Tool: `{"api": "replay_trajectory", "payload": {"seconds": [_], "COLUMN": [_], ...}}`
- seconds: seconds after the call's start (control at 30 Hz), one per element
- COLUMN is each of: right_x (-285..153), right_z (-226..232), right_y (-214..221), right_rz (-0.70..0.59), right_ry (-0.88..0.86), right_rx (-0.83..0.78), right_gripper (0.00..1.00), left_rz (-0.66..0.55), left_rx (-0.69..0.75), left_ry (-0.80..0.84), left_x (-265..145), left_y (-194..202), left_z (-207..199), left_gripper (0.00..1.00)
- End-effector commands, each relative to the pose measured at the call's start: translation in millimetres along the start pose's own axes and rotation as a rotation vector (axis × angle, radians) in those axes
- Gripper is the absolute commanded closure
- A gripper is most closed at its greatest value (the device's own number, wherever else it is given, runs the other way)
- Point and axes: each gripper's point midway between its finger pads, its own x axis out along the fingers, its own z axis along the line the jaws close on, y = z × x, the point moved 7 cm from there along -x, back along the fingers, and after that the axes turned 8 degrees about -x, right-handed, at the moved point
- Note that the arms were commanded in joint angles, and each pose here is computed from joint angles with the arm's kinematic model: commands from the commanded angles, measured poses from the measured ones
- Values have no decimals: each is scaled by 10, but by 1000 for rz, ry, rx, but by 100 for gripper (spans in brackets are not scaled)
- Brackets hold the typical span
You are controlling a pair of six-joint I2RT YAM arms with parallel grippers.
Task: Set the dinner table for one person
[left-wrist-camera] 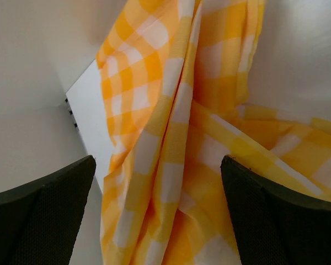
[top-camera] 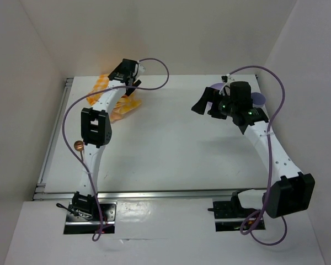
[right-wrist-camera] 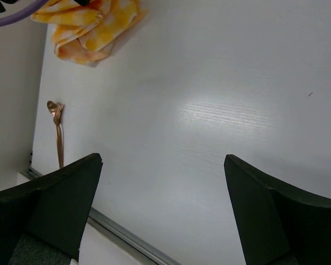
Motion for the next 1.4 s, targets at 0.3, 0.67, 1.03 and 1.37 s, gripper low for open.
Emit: {"api": "replay_trajectory", "payload": {"seconds": [0.3,0.67,1.03,1.37], "right_x": [118,-233,-388,-409], "right_z": [97,200,109,10], "right_y": [-93,-71,197,370], "right_rz": [-49,-104,-59,-8], "right_ry": [-85,-80,12,86], "right_rx": [-28,-45,25,69], "right_gripper": [0,0,0,0], "left_rz": [30,-33,-461,-391], "left_rx": [-69,-104,-219,-336], "left_ry": [5,268,581,896], "left_x": [157,-322,-2652,-3170], "left_y": [195,103,-567,-177], "left_z": [237,161,502,307], "left_gripper": [21,100,100,100]}}
